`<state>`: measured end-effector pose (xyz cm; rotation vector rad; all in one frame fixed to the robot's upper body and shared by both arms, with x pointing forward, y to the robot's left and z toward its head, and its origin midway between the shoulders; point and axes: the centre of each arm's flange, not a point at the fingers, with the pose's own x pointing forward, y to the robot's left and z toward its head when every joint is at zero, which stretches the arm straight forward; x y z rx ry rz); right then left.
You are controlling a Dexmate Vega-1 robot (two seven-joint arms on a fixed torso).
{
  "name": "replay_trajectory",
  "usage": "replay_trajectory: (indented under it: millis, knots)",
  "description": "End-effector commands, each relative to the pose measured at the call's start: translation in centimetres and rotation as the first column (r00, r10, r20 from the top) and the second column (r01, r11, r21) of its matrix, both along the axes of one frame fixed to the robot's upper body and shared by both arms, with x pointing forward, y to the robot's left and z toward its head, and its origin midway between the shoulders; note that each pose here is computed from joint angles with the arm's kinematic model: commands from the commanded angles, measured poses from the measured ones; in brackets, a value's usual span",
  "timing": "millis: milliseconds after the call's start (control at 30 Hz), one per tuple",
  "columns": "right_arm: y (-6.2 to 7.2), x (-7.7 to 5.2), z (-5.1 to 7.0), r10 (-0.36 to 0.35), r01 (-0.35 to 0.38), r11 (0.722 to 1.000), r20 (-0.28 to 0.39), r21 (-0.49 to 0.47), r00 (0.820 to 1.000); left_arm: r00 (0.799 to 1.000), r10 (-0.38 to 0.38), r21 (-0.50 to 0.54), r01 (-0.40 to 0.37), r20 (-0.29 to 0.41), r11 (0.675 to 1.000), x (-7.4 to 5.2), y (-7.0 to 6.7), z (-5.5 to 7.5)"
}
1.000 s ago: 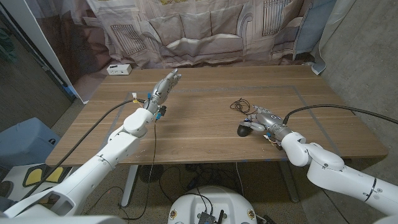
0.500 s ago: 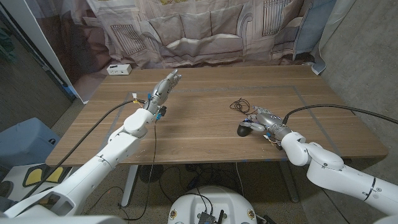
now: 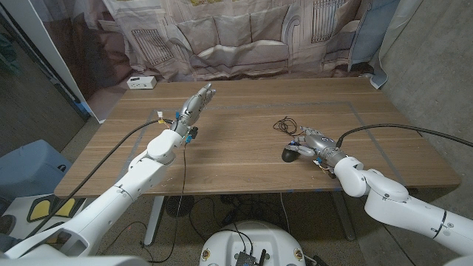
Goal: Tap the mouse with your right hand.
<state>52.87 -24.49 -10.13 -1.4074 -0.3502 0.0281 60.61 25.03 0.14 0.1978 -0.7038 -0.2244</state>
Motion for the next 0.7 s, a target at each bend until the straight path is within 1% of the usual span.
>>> replay_trajectory:
  millis: [33, 167, 333, 700]
  knots:
    - [-0.06, -0.26, 0.17, 0.001, -0.001, 1.0, 0.011, 0.002, 1.0, 1.0, -0.007, -0.004, 0.007, -0.003, 1.0, 0.06, 0.07, -0.13]
    - [-0.01, -0.28, 0.18, 0.004, -0.004, 1.0, 0.02, 0.004, 1.0, 1.0, -0.008, -0.003, 0.008, -0.002, 1.0, 0.07, 0.12, -0.16]
    - [0.15, -0.5, 0.55, 0.005, -0.005, 1.0, 0.039, -0.002, 0.999, 1.0, -0.006, -0.005, 0.006, -0.001, 1.0, 0.07, 0.25, -0.11]
    - [0.21, -0.42, 0.66, 0.009, -0.009, 1.0, 0.047, 0.002, 0.999, 1.0, -0.004, -0.005, 0.004, -0.006, 1.0, 0.15, 0.32, -0.11]
